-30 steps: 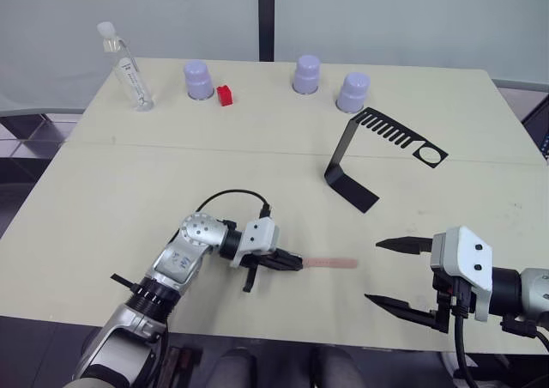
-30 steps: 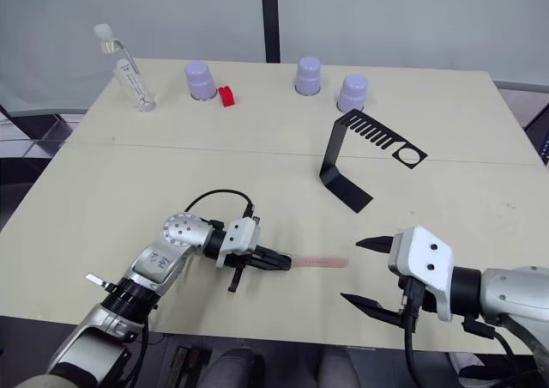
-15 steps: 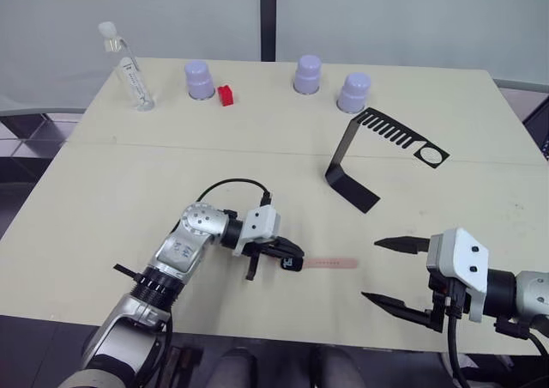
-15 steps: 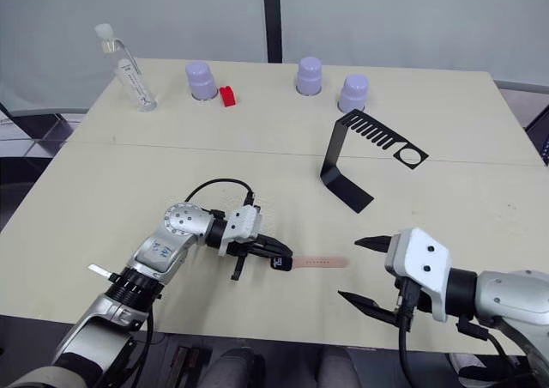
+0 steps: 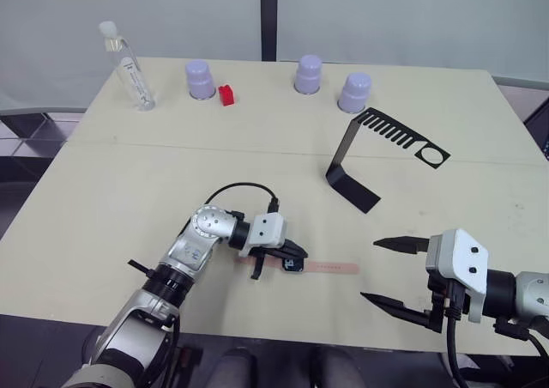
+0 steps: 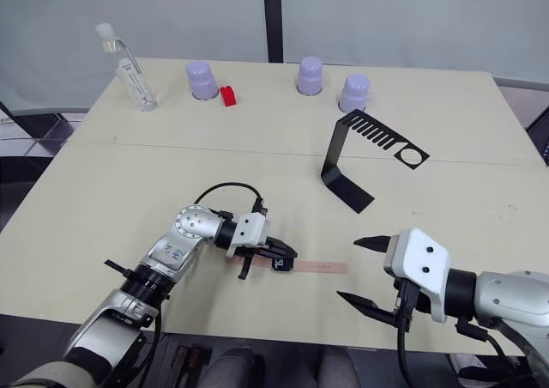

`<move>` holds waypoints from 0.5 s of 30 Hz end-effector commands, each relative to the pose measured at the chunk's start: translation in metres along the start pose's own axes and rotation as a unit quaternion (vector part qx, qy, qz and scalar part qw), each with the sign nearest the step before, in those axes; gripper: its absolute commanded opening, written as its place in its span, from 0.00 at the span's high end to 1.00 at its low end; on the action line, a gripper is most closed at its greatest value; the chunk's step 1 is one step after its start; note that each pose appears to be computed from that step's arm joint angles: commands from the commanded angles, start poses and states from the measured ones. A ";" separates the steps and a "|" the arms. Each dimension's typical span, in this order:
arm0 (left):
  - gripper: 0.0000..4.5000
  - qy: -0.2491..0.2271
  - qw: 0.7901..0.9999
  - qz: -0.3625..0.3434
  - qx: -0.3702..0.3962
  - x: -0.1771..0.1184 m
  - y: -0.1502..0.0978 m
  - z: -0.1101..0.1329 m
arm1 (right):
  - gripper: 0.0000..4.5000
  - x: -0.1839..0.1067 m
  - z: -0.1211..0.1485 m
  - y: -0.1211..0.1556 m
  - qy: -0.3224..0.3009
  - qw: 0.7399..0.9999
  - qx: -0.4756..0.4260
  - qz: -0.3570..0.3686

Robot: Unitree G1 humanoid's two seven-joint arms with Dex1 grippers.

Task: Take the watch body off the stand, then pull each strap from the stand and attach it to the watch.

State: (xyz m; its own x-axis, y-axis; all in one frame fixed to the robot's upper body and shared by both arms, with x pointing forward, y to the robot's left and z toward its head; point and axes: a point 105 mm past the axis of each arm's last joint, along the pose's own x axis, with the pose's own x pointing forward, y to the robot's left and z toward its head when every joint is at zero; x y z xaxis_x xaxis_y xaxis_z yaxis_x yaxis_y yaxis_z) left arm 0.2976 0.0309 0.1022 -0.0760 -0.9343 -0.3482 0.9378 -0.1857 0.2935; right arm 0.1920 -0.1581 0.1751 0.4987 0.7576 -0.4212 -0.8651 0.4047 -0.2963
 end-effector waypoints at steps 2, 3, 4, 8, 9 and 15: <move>0.87 -0.046 0.998 0.030 -0.006 -0.053 0.009 0.039 | 0.00 -0.011 0.005 -0.005 -0.009 1.000 0.006 -0.007; 0.80 -0.045 0.998 0.033 -0.014 -0.071 0.007 0.046 | 0.00 -0.015 0.004 -0.007 -0.010 1.000 0.017 -0.005; 0.70 -0.038 0.998 0.033 -0.022 -0.085 0.003 0.050 | 0.00 -0.019 0.003 -0.007 -0.011 1.000 0.028 -0.003; 0.24 0.043 0.996 0.034 -0.071 -0.142 -0.023 0.047 | 0.00 -0.038 -0.001 -0.011 -0.003 0.998 0.062 0.007; 0.12 0.066 0.994 0.043 -0.078 -0.156 -0.028 0.046 | 0.00 -0.043 -0.004 -0.012 0.002 0.998 0.068 0.006; 0.00 0.161 0.968 0.133 -0.136 -0.230 -0.050 0.041 | 0.00 -0.078 -0.018 -0.021 0.037 0.995 0.089 -0.006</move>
State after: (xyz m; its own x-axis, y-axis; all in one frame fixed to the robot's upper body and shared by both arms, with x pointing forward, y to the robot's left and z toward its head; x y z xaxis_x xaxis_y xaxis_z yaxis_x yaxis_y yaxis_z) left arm 0.2551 0.2344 0.1897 0.1984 -0.7912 -0.5784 0.9801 0.1535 0.1262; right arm 0.1749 -0.2302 0.1886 0.5006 0.7192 -0.4818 -0.8479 0.5195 -0.1055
